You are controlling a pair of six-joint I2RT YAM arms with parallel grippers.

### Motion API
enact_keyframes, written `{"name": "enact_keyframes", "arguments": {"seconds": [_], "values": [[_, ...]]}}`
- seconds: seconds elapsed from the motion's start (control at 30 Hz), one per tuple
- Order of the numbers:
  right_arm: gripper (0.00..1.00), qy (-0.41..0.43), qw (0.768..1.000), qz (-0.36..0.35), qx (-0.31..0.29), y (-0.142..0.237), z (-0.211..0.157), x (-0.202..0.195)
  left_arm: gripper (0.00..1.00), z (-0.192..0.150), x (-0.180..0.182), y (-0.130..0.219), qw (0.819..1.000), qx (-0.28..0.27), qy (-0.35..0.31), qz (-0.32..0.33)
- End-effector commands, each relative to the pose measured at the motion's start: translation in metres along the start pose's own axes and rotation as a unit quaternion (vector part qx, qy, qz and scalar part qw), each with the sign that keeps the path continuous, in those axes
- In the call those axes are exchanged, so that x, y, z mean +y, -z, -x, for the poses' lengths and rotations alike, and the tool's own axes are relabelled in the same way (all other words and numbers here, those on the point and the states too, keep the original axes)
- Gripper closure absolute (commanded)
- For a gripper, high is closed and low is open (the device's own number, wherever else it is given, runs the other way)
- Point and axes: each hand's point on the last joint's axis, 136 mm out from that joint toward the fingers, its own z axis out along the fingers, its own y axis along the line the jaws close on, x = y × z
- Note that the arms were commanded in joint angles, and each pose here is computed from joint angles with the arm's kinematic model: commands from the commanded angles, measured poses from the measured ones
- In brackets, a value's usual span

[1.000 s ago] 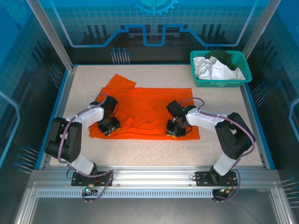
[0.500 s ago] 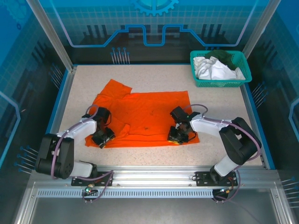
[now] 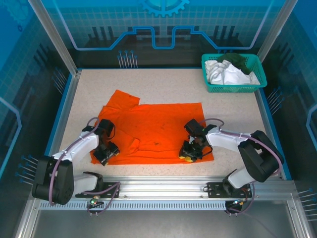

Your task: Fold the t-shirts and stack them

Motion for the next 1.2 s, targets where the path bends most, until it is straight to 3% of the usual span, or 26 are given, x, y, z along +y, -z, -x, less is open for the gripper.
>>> {"name": "enact_keyframes", "arguments": {"seconds": [0.0,0.13,0.27,0.43,0.63,0.8,0.9,1.17], "values": [[0.64,-0.054,0.994,-0.089,0.031,-0.008,-0.025,-0.043,0.43,0.013,-0.027,0.024,0.999,-0.008,-0.026,-0.029],[0.49,-0.046,0.995,-0.084,-0.016,0.017,-0.011,-0.018,0.37,0.041,-0.072,0.066,0.993,-0.055,-0.073,-0.078],[0.3,-0.026,0.987,-0.11,-0.117,0.076,0.021,0.005,0.26,0.073,-0.122,0.116,0.977,-0.114,-0.136,-0.116],[0.24,-0.004,0.965,-0.095,-0.243,0.145,0.081,0.026,0.12,0.114,-0.168,0.134,0.963,-0.17,-0.171,-0.121],[0.18,0.127,0.913,-0.105,-0.374,0.204,0.12,0.065,0.12,0.169,-0.231,0.135,0.959,-0.208,-0.16,-0.106],[0.16,0.219,0.883,-0.138,-0.392,0.195,0.121,0.064,0.17,0.224,-0.271,0.11,0.963,-0.216,-0.154,-0.05],[0.15,0.252,0.885,-0.088,-0.382,0.174,0.112,0.07,0.21,0.253,-0.295,0.096,0.962,-0.22,-0.153,-0.043],[0.19,0.181,0.9,-0.053,-0.392,0.192,0.108,0.058,0.29,0.316,-0.302,0.062,0.961,-0.239,-0.125,-0.058]]}}
